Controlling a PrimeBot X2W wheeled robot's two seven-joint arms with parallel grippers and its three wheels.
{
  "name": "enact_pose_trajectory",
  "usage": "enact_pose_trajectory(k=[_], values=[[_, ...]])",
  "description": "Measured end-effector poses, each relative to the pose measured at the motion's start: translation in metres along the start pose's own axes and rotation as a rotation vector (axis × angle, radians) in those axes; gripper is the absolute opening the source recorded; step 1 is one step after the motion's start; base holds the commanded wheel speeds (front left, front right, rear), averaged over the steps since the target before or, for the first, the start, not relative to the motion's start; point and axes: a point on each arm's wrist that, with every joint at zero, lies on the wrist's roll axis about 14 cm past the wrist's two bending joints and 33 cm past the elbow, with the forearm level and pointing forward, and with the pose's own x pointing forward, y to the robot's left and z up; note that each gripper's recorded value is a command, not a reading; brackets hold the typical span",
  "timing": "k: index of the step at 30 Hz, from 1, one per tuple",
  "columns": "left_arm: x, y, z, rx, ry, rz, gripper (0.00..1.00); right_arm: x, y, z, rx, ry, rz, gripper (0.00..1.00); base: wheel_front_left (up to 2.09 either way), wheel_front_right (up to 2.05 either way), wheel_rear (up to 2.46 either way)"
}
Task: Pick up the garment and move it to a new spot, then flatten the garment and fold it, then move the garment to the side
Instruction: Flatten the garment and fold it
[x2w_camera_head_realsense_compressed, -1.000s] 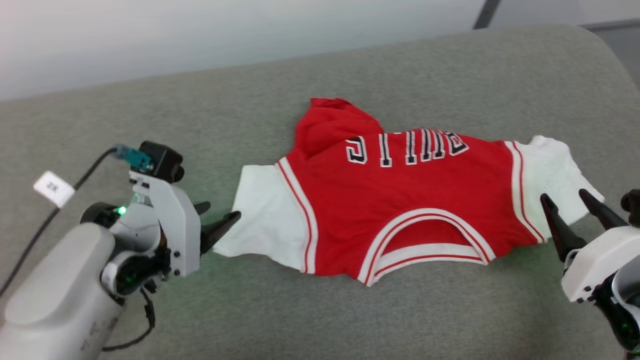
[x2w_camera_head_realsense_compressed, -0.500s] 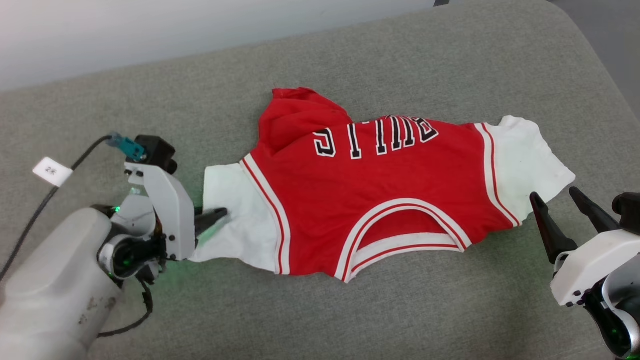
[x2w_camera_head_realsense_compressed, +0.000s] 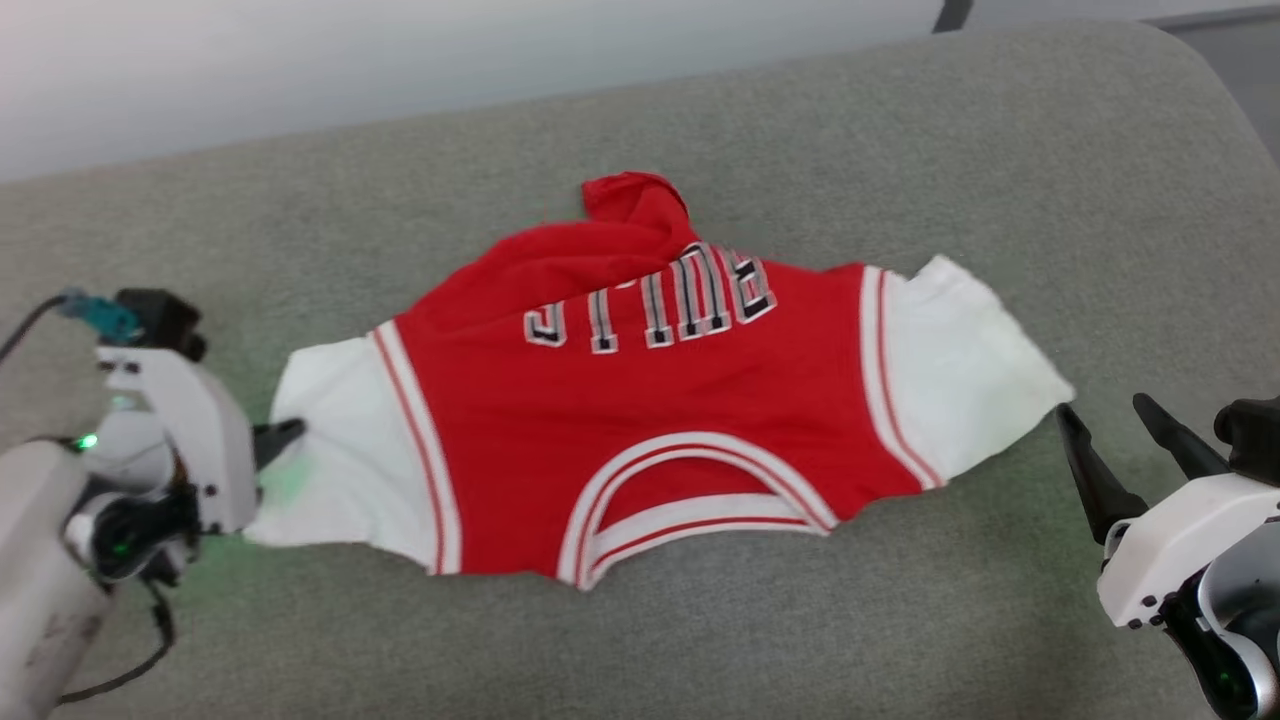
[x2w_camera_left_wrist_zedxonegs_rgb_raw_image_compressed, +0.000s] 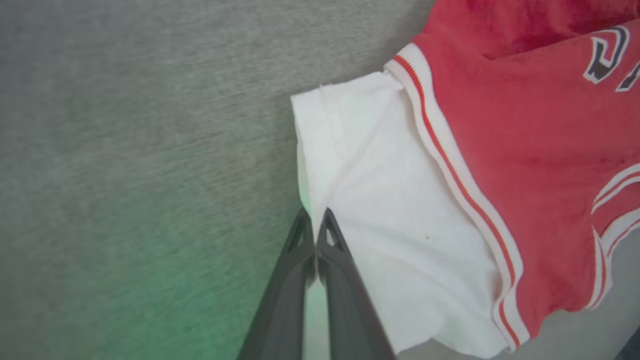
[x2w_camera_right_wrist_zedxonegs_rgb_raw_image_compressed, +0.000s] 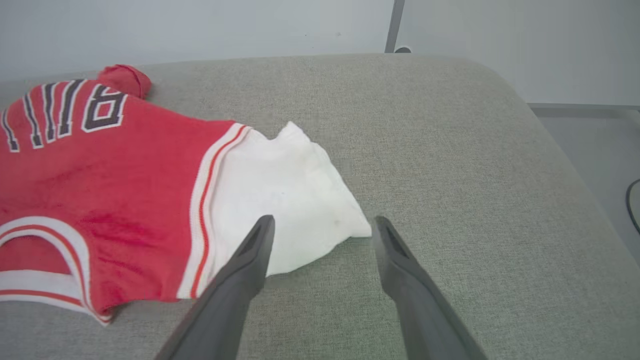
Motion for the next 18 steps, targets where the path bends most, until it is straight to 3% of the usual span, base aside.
enact_pose_trajectory(k=[5,9,10,12,14,18], values=[[-0.024,0.033,-0.007,0.024,-0.011,0.101,0.0,0.001,0.008,0.006,-0.018,-0.005,0.03,1.0,0.0,0.0,0.0],[-0.028,0.023,-0.009,0.021,-0.029,0.081,0.0,0.001,0.015,0.01,-0.036,-0.008,0.057,1.0,0.0,0.0,0.0],[-0.028,0.02,-0.009,0.026,-0.034,0.075,0.06,0.001,0.017,0.011,-0.039,-0.005,0.065,1.0,0.0,0.0,0.0],[-0.031,0.02,-0.009,0.045,-0.053,0.083,0.46,0.002,0.024,0.011,-0.055,-0.001,0.089,1.0,0.0,0.0,0.0],[-0.034,0.026,-0.013,0.126,-0.054,0.12,1.0,0.001,0.033,0.012,-0.086,0.001,0.127,1.0,0.0,0.0,0.0],[-0.038,0.025,-0.006,0.138,-0.168,0.133,1.0,0.001,0.04,0.018,-0.148,-0.001,0.174,1.0,0.0,0.0,0.0]])
